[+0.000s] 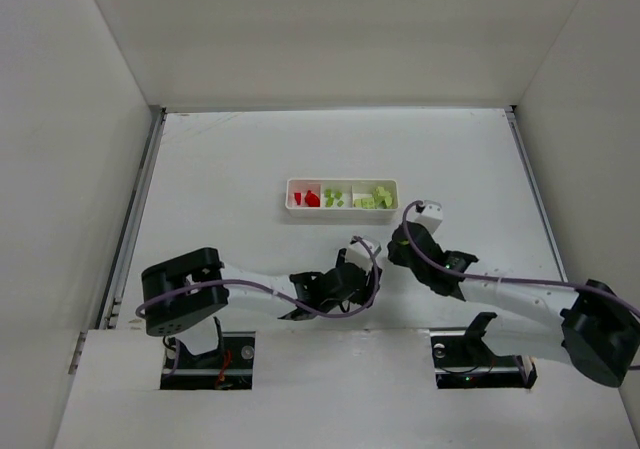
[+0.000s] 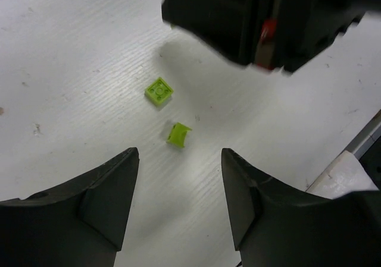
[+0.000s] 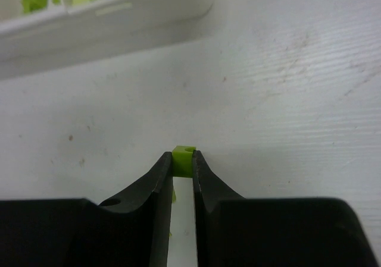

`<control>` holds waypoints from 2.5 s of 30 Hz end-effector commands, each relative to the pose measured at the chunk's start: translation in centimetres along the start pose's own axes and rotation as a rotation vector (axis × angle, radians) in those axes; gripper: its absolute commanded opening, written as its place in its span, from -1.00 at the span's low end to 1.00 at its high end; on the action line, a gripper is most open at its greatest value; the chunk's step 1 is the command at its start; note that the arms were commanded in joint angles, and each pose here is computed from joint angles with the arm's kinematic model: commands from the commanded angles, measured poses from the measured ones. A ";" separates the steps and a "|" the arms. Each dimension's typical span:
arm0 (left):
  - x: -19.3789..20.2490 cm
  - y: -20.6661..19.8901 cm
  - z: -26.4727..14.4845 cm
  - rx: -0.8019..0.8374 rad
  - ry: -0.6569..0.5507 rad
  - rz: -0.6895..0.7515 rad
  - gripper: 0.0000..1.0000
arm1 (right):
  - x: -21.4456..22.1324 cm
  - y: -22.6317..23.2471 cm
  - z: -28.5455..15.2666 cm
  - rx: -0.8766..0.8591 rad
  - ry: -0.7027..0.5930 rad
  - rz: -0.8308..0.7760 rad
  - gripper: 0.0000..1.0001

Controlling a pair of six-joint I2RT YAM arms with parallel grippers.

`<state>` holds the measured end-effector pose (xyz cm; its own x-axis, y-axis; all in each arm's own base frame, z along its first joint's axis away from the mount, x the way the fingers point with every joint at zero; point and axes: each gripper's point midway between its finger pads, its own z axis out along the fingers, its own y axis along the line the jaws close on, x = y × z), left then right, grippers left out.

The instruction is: Sort the legos into containers by color

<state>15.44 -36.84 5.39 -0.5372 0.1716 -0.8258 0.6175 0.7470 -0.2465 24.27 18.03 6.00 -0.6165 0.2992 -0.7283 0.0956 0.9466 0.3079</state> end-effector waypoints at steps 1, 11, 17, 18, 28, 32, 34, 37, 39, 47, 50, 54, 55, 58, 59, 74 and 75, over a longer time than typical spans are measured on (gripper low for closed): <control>-1.0 -1.5 1.0 0.038 -0.032 0.006 0.06 | -3.5 0.3 -0.9 -0.027 -0.089 0.029 -0.68; -0.3 -1.1 3.0 0.002 -0.023 0.025 -0.21 | -5.7 0.9 -1.7 -0.085 -0.128 0.060 -0.66; 0.2 -0.3 2.7 -0.033 -0.008 0.035 -0.66 | -6.3 1.8 -1.0 -0.108 -0.129 0.071 -0.65; 0.2 0.0 2.4 -0.042 -0.011 0.036 -0.69 | -6.5 2.2 -0.9 -0.117 -0.130 0.070 -0.65; -3.4 5.5 -2.2 -0.170 -0.149 -0.109 -0.72 | -10.5 10.2 1.3 -0.265 -0.161 0.061 -0.64; -4.9 7.6 -3.9 -0.197 -0.206 -0.208 -0.71 | -10.7 13.4 3.7 -0.312 -0.124 0.031 -0.63; -5.5 8.9 -4.8 -0.216 -0.229 -0.253 -0.71 | -10.8 14.2 5.3 -0.305 -0.109 0.027 -0.63; -6.3 10.1 -6.0 -0.239 -0.251 -0.293 -0.70 | -11.2 14.6 7.5 -0.270 -0.110 0.015 -0.62; -6.8 10.8 -6.6 -0.255 -0.262 -0.297 -0.69 | -11.6 14.7 8.3 -0.258 -0.115 0.021 -0.58; -9.3 12.5 -8.0 -0.285 -0.310 -0.329 -0.69 | -12.6 15.2 9.3 -0.248 -0.128 0.012 0.01; -10.4 13.0 -7.9 -0.306 -0.324 -0.327 -0.68 | -12.7 14.6 8.1 -0.250 -0.145 0.020 0.01; -12.1 13.0 -7.3 -0.312 -0.332 -0.309 -0.68 | -12.7 12.6 6.1 -0.230 -0.173 0.027 -0.15; -12.6 13.0 -7.1 -0.316 -0.334 -0.302 -0.68 | -12.2 12.0 5.5 -0.224 -0.176 0.023 -0.19; -14.0 13.3 -6.2 -0.333 -0.332 -0.284 -0.68 | -10.4 10.1 3.7 -0.210 -0.179 0.012 -0.35; -14.3 13.6 -5.8 -0.342 -0.331 -0.283 -0.67 | -9.7 9.5 3.2 -0.209 -0.172 0.002 -0.36; -17.6 17.1 3.3 -0.386 -0.237 -0.276 -0.62 | -0.1 3.2 -0.8 -0.169 -0.064 -0.046 0.20; -17.6 17.1 3.8 -0.385 -0.230 -0.275 -0.60 | 0.4 3.1 -0.8 -0.169 -0.052 -0.048 0.21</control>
<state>35.99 -28.03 11.62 -0.5173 -0.1618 -0.8404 0.1520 0.9490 -0.2763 23.98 20.87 7.02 -0.5844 0.2341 -0.7770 -0.0866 0.9340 0.3465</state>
